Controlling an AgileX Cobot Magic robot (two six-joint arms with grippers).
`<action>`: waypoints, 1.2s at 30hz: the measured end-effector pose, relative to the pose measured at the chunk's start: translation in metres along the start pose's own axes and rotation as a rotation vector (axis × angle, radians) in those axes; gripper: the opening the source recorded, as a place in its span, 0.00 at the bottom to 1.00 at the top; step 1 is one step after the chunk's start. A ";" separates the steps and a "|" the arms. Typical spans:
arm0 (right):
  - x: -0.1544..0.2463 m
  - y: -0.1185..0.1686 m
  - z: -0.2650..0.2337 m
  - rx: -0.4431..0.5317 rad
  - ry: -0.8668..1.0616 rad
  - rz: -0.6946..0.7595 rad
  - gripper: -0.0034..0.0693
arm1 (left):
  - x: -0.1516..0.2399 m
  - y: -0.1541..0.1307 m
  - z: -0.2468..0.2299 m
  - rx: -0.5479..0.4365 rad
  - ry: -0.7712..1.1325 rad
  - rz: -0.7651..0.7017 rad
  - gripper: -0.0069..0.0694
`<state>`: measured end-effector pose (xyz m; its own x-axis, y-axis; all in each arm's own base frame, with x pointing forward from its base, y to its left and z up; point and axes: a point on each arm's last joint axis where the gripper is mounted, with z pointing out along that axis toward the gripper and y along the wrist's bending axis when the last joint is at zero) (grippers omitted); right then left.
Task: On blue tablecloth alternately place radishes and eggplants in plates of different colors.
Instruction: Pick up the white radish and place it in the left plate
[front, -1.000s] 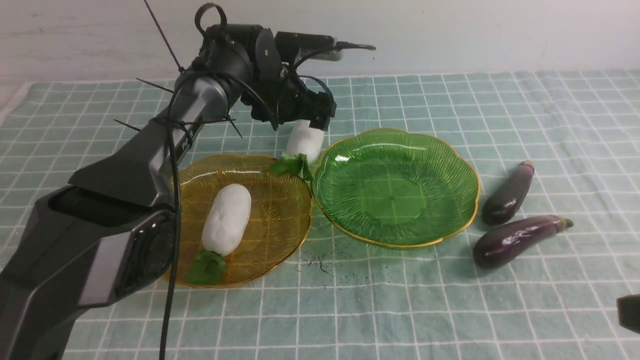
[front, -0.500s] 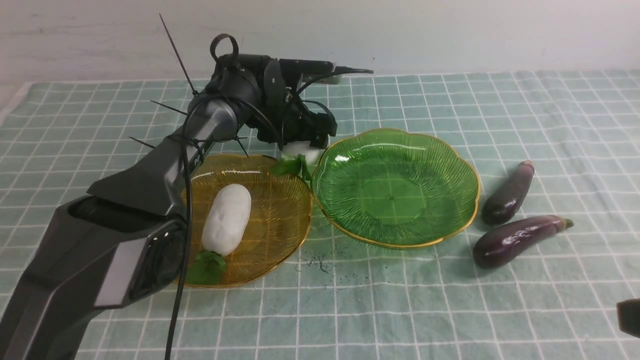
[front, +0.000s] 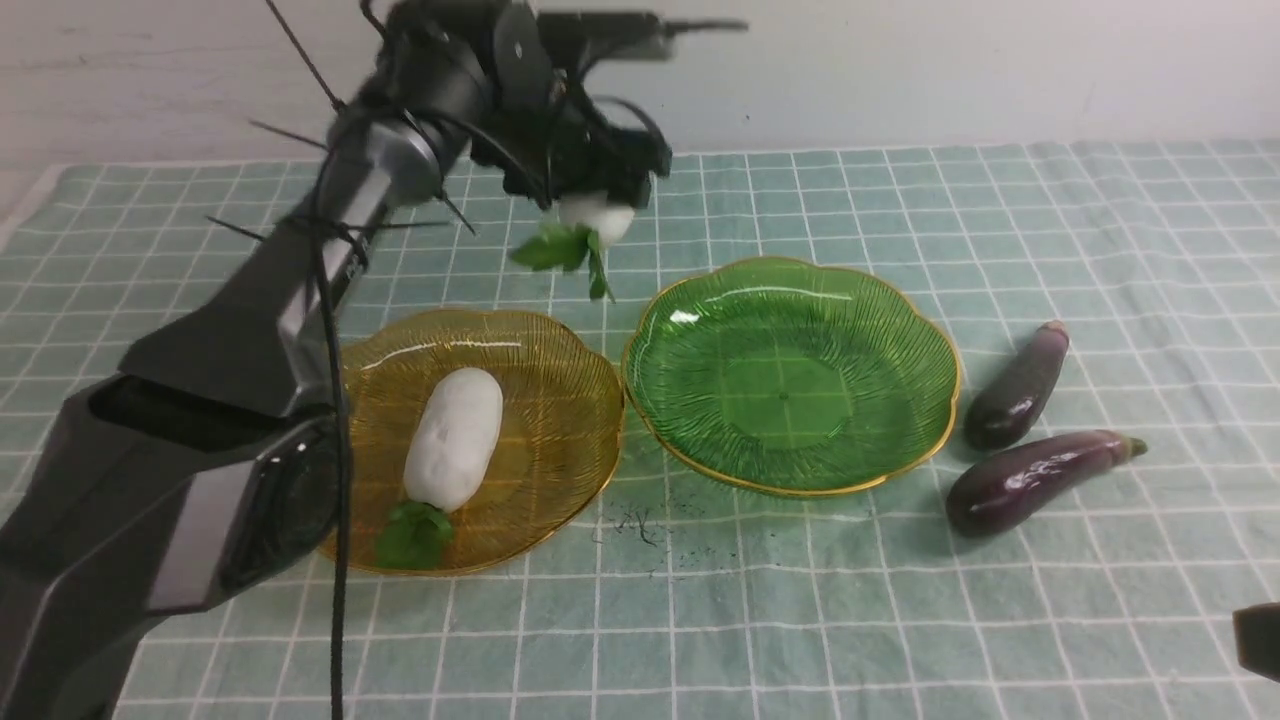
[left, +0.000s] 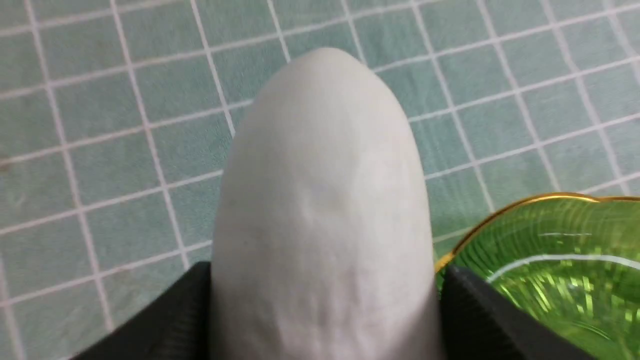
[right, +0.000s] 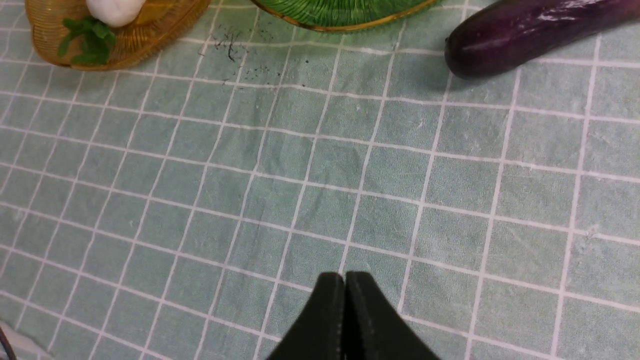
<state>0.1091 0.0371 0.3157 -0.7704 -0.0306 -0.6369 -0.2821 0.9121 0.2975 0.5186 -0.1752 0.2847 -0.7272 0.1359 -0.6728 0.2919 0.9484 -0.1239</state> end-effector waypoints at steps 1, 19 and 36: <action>0.000 0.000 0.000 -0.001 0.000 0.000 0.03 | -0.007 0.001 -0.021 -0.008 -0.007 0.004 0.74; -0.001 0.003 0.000 -0.037 -0.014 0.022 0.03 | 0.081 0.044 -0.166 -0.177 0.349 -0.067 0.74; -0.023 -0.007 0.001 0.059 -0.019 0.092 0.03 | 0.161 0.079 -0.067 -0.185 0.404 -0.159 0.74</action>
<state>0.1295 0.0321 0.3282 -0.7800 0.0615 -0.6228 -0.1766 0.9331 0.3133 0.3828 -0.0594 0.2152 -0.9481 0.0509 -0.3139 0.0687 0.9966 -0.0458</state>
